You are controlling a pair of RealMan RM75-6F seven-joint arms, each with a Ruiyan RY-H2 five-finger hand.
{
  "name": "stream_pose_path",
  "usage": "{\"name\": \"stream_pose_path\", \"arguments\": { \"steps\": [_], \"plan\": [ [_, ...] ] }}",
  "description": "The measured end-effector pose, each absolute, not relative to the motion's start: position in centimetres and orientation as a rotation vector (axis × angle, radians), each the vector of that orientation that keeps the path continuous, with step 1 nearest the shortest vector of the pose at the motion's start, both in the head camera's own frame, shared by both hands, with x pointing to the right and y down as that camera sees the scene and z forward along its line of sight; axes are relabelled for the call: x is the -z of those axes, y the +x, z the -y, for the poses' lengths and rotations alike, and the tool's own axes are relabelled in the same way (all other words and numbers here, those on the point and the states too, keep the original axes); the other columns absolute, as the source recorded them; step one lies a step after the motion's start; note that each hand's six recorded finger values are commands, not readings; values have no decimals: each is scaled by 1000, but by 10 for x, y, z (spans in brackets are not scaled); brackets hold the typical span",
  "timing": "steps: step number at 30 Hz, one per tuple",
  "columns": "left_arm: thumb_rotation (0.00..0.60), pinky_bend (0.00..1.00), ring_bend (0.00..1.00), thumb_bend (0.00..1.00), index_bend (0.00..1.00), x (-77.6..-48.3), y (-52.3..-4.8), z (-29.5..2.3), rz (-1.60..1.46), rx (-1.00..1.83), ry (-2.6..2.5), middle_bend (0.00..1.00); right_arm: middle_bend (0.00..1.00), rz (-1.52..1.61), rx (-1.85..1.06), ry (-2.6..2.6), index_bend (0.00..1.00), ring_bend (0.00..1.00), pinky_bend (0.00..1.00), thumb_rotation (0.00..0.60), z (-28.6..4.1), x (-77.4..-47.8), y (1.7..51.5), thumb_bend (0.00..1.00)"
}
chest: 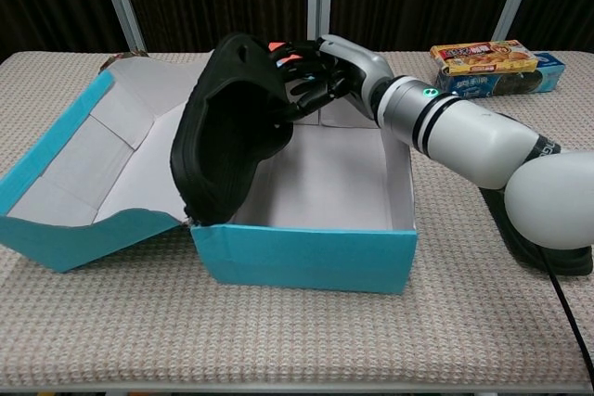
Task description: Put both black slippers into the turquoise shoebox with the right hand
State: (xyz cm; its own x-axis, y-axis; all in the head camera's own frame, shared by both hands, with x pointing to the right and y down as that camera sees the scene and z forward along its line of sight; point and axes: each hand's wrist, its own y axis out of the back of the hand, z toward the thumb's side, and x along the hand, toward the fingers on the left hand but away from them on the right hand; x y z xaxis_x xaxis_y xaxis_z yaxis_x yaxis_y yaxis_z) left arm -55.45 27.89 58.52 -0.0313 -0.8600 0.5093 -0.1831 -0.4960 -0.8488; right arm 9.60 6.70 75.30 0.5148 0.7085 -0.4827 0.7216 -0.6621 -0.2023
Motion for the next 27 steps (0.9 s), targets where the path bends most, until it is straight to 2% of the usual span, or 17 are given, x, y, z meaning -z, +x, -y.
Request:
{"name": "stream_pose_path", "arguments": {
  "steps": [14, 27],
  "plan": [
    [600, 73, 51, 0, 88, -589, -556, -279, -1098, 1582, -1704, 162, 464, -1235, 977, 2767, 486, 163, 191, 600, -75, -767, 108, 71],
    [600, 76, 51, 0, 88, -594, -556, -280, -1099, 1593, -1717, 162, 464, -1255, 1150, 2936, 486, 163, 215, 600, -65, -766, 114, 74]
  ]
}}
